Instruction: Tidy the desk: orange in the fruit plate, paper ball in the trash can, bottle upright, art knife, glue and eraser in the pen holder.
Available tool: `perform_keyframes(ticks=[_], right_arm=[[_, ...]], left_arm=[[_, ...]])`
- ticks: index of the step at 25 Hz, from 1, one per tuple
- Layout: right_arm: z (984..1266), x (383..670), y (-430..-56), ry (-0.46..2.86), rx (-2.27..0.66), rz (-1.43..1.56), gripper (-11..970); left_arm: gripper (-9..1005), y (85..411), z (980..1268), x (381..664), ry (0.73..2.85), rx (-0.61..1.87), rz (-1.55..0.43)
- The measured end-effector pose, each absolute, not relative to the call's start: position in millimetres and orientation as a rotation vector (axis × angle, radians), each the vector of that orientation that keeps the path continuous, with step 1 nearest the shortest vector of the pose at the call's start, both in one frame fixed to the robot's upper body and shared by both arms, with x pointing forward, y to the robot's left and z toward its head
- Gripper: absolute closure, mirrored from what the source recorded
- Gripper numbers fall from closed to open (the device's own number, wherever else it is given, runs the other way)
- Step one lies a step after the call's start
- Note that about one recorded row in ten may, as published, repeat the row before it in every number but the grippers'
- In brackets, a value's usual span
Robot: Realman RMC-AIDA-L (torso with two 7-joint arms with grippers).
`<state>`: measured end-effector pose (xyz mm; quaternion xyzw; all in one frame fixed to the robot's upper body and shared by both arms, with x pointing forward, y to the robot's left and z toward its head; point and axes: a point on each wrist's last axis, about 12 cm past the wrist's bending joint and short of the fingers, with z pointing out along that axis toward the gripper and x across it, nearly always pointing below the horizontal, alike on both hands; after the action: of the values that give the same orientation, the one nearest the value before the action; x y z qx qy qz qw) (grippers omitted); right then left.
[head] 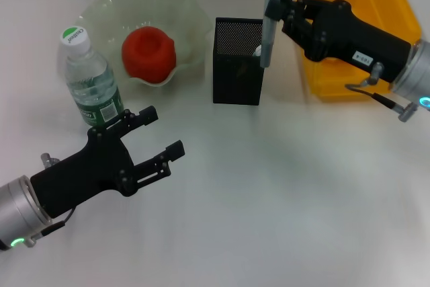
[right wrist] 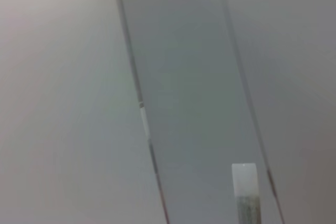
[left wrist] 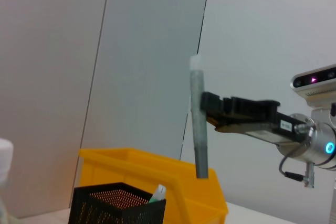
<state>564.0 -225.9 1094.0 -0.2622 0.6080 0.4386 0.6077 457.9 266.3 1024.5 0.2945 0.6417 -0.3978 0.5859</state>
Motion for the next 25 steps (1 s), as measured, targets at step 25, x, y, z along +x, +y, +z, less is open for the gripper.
perform_keyframes(ticks=[25], right_arm=[[1098.0,616.1,-198.2,1.561,-0.484,0.866,823]], left_arm=[[214,260.7,1022.5,455.2,1.497,0.658,-0.955]])
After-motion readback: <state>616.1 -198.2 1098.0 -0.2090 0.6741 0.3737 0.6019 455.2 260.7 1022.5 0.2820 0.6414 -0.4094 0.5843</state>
